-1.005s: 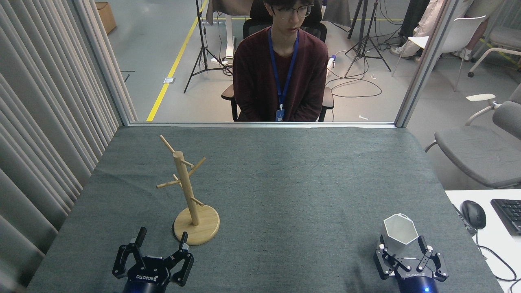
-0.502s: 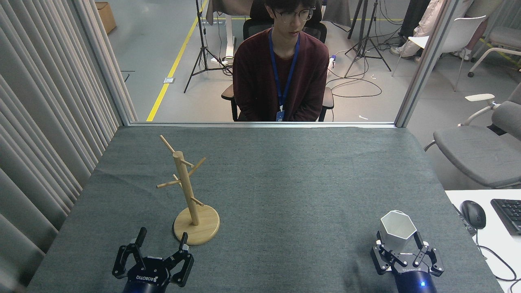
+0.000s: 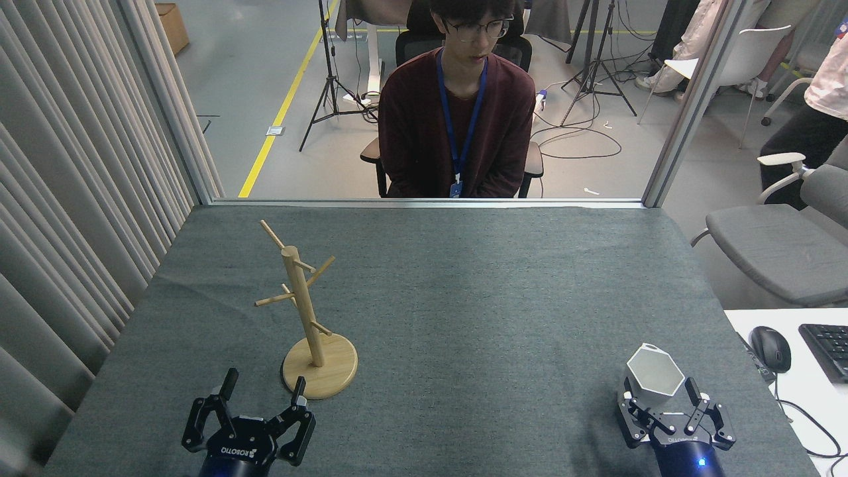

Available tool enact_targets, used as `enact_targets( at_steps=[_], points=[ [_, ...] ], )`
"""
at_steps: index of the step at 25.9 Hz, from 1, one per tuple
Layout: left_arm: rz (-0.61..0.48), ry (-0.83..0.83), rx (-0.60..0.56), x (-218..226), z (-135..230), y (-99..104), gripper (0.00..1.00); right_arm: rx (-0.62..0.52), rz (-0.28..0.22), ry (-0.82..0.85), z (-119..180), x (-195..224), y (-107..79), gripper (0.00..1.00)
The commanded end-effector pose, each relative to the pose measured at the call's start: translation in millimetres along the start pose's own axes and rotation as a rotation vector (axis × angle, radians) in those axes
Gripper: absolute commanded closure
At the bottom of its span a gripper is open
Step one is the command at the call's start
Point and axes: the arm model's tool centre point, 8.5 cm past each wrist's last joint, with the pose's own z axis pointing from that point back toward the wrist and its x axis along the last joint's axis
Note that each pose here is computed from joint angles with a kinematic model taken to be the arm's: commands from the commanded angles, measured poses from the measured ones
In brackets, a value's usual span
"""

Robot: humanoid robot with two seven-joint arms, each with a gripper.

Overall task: Hang cup on storage rack
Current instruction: 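Close the right gripper on the white hexagonal cup's rim, then lift the cup with the right gripper and carry it toward the left gripper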

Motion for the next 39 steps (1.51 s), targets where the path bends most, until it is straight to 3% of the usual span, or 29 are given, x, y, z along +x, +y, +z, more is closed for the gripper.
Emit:
enact_targets(
  at_steps=[1,14,15,17,19,21,24,27,30,32,34,37,39],
  points=[
    [-0.001,0.0,0.002,0,-1,1,0.0,0.007,0.002,0.004,0,-2,2.3,0.02],
    [-0.019,-0.004,-0.005,-5,2,0,0.0,0.012,-0.008,-0.012,-23,3,0.0,0.02],
    [-0.019,-0.004,-0.005,-5,2,0,0.0,0.016,-0.008,-0.013,-23,4,1.3,0.04],
    [-0.019,-0.004,-0.005,-5,2,0,0.0,0.002,-0.008,-0.016,-20,5,1.0,0.34],
    [-0.019,-0.007,0.001,-4,2,1,0.0,-0.031,-0.017,-0.022,-18,6,-2.2,0.37],
    [-0.025,-0.011,0.014,-5,-2,3,0.0,-0.087,-0.02,-0.041,-22,9,-20.2,0.39],
    [-0.024,-0.033,0.04,0,-13,7,0.0,-0.207,-0.013,-0.041,-30,9,-62.6,0.39],
    [0.007,-0.164,0.006,38,-16,-6,0.0,-0.295,-0.041,-0.057,-37,31,-92.2,0.39],
    [-0.051,-0.291,-0.067,64,-4,-30,0.0,-0.344,-0.108,-0.083,-36,73,-111.0,0.39],
    [-0.075,-0.37,-0.093,88,3,-39,0.0,-0.378,-0.122,-0.153,-30,119,-122.8,0.38],
    [-0.096,-0.422,-0.098,109,4,-39,0.0,-0.413,-0.133,-0.215,-23,158,-137.0,0.38],
    [-0.133,-0.489,-0.051,145,-9,-27,0.0,-0.425,-0.138,-0.296,-2,211,-145.4,0.38],
    [-0.125,-0.492,-0.061,156,-13,-31,0.0,-0.433,-0.122,-0.357,11,244,-149.9,0.38]
  ],
)
